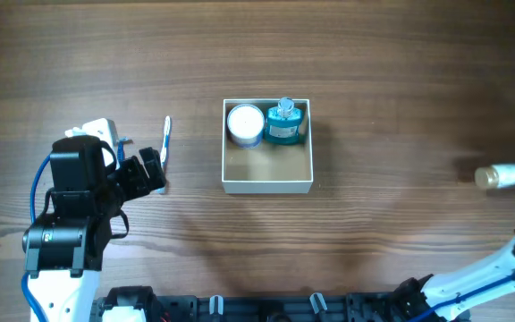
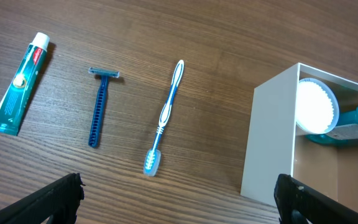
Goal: Pack container
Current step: 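Reach the right gripper to the white Pantene tube and grasp it, then carry the Pantene tube over the box and lower it in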
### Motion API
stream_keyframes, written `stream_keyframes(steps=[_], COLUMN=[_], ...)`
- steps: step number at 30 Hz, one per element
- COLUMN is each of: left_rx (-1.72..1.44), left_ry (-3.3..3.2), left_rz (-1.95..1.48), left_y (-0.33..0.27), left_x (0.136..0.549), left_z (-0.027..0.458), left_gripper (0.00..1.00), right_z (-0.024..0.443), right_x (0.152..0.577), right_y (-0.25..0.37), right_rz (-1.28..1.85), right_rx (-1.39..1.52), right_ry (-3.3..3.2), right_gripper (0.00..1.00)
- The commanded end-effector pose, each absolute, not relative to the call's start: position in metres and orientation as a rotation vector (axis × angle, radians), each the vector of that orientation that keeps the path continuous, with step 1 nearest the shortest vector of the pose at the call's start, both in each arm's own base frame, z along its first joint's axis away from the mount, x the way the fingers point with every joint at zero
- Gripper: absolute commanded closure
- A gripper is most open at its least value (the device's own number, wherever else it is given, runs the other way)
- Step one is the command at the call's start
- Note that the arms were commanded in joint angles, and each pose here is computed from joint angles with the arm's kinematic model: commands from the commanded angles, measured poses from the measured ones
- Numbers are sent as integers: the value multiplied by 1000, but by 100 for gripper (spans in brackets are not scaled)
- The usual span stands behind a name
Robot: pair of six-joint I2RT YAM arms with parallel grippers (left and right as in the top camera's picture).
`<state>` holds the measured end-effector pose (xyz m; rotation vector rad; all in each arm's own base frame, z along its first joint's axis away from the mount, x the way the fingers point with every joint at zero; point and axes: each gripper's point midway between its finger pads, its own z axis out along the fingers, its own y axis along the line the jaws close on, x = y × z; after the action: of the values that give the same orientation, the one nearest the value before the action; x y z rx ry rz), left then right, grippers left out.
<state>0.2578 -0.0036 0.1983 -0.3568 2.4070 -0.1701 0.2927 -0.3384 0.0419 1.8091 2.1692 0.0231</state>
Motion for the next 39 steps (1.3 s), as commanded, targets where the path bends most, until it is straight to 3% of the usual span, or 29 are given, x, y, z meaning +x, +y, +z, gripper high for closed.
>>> stream_keyframes(steps=[1,5,8,11,16,22,26,30,34,39], left_rx=[-362,-362,-362,-362,-362,-362,-362,-362,-362,-362], left_ry=[2389,2389,2389,2389,2389,2389,2389,2389,2389,2389], left_rz=[-183,-183,-183,-183,-183,-183,-183,-183,-183,-183], left_y=[-5,-5,-5,-5,-5,-5,-5,-5,-5,-5], left_x=[260,260,260,260,260,260,260,260,260,260], left_z=[206,206,206,206,206,206,206,206,206,206], left_gripper=[0,0,0,0,0,0,0,0,0,0], right_z=[145,231,297,328,324,330,351,361,336,298], right_x=[344,389,406,404,369,346,309,280,261,267], right_y=[-308,-226,-122,-23,110,176,222,248,290,319], right_rz=[0,47,96,145,213,286,636,780,870,881], right_rx=[1365,812,344,-107,-784,-1023,-1179,-1384,-1563,-1690], right_ry=[2167,2202,2169,2121,2025,1891,1694,1438,1305,1211], right_gripper=[96,95,96,96,96,96,96,96,96,96])
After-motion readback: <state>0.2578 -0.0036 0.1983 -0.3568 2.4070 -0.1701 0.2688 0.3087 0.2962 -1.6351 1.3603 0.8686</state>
